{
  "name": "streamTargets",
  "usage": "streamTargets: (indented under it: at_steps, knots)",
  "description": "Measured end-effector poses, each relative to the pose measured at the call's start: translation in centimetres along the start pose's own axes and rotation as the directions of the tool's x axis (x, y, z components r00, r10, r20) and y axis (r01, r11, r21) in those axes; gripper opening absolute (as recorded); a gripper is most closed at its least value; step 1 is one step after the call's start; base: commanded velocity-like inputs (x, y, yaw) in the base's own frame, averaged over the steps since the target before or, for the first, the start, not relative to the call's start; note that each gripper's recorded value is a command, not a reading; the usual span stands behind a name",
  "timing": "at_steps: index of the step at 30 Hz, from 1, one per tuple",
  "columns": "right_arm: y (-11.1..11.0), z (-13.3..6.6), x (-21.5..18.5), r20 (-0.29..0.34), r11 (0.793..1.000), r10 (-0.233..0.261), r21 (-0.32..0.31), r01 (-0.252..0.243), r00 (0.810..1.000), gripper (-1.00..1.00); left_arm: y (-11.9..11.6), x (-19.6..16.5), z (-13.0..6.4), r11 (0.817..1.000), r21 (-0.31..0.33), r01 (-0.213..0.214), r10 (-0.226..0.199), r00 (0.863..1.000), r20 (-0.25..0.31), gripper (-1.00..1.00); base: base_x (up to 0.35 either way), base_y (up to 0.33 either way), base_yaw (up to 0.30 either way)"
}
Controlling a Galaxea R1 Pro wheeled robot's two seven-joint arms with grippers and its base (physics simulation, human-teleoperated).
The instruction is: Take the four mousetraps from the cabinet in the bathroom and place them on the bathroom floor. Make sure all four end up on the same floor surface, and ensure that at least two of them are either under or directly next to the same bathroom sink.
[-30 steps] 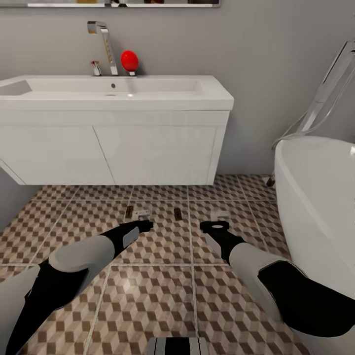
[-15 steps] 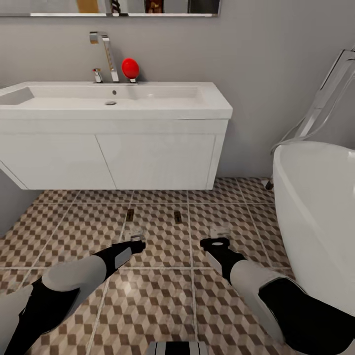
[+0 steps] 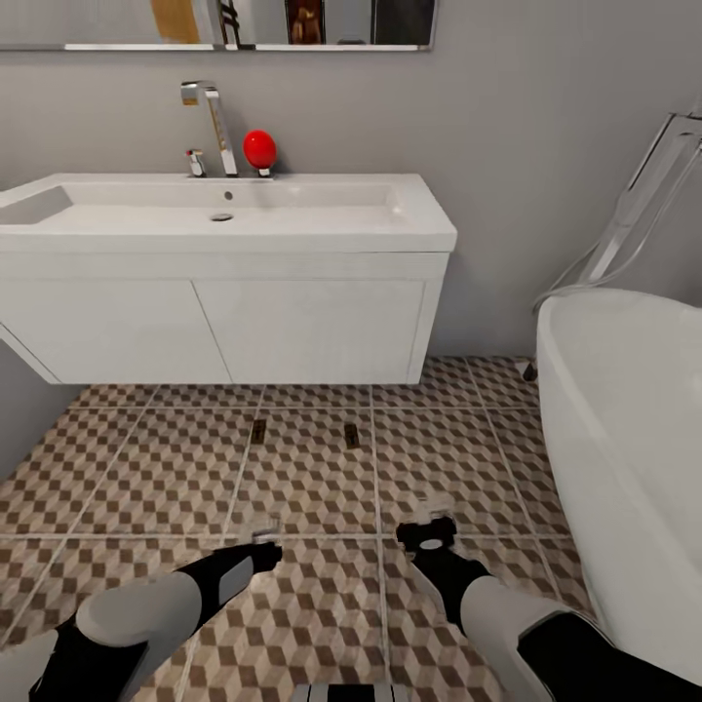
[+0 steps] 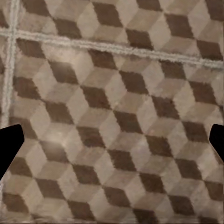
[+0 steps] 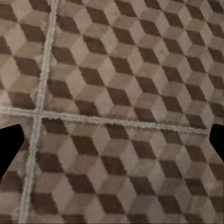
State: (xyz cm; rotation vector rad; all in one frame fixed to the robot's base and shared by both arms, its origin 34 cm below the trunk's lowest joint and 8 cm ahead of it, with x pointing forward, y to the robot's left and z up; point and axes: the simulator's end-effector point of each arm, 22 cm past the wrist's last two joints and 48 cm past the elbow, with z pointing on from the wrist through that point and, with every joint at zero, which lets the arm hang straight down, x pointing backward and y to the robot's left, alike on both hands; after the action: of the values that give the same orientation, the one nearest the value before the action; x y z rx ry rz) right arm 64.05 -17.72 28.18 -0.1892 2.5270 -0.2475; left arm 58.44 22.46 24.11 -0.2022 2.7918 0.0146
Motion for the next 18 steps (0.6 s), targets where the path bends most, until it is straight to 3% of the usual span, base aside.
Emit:
streamTargets:
  at_steps: [6,18]
  knots:
    - [1.1,-1.8,4.7,-0.05,1.0,-0.011,-0.03,0.01,0.999,1.0,1.0,5.6,-0.8,1.0,-0.013,0.003,-0.004,0.999,-0.045,1.0,0.0,0.0,0.0]
    - [2.4,-5.8,11.2,-0.121,0.998,-0.012,-0.07,0.003,0.993,1.0,2.1,11.6,-3.4,1.0,-0.029,0.003,-0.006,0.995,-0.104,1.0,0.0,0.0,0.0]
